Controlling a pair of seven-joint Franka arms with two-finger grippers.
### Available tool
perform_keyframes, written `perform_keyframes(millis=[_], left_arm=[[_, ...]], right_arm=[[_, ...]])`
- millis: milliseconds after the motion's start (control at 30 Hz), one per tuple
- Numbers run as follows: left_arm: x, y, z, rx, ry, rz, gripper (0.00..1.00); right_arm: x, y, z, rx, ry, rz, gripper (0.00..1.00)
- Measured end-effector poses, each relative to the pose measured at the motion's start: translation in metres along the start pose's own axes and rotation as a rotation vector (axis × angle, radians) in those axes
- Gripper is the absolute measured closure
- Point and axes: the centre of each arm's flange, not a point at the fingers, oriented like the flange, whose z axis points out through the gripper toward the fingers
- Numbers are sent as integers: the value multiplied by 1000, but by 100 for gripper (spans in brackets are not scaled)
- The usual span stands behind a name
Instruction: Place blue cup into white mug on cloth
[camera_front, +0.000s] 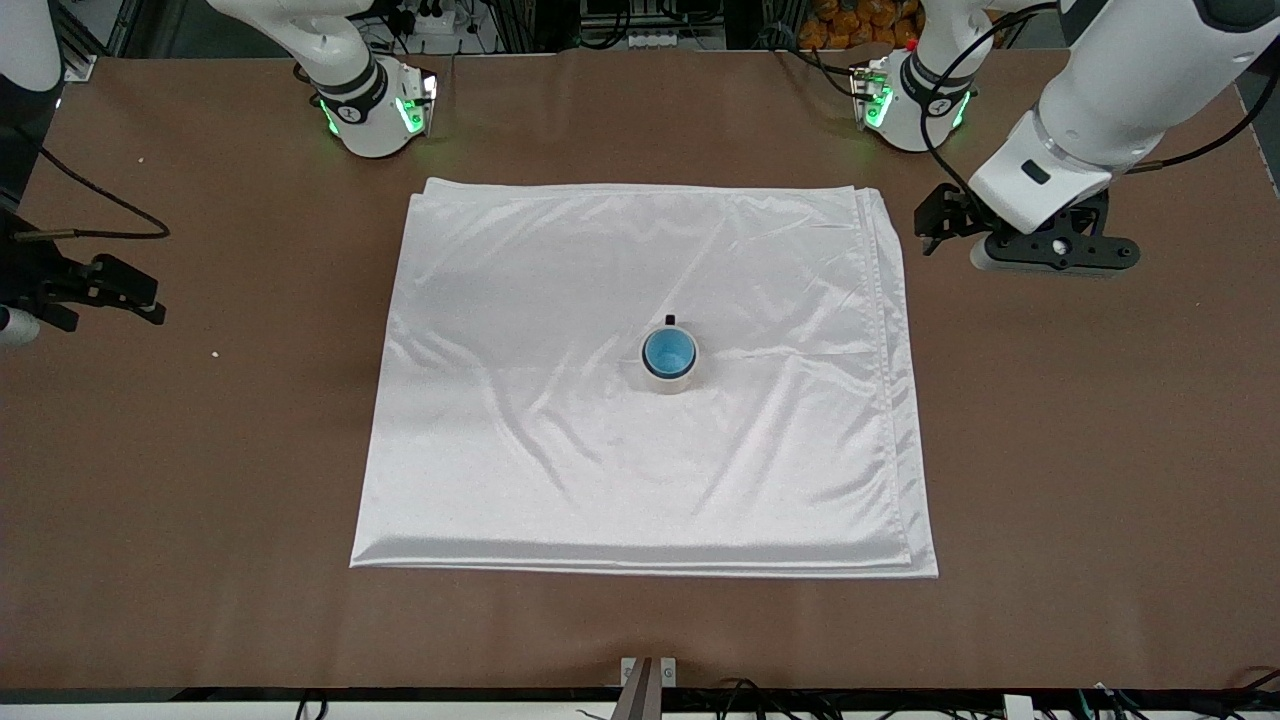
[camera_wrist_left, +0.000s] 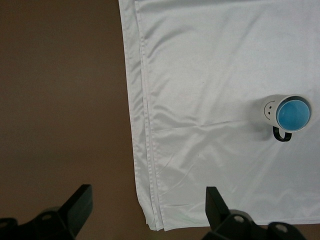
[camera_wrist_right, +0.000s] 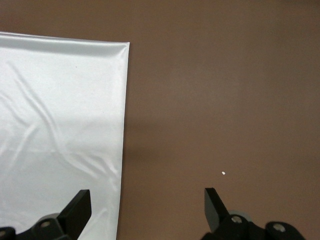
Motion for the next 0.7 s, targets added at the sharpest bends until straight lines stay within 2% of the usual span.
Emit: perform_keyframes(millis=[367, 700], left_arm=[[10, -38, -34, -15, 70, -43, 0], [11, -42, -45, -20, 93, -47, 0]], right_arm=[[0, -1, 0, 0, -1, -1, 0], [0, -1, 0, 0, -1, -1, 0]])
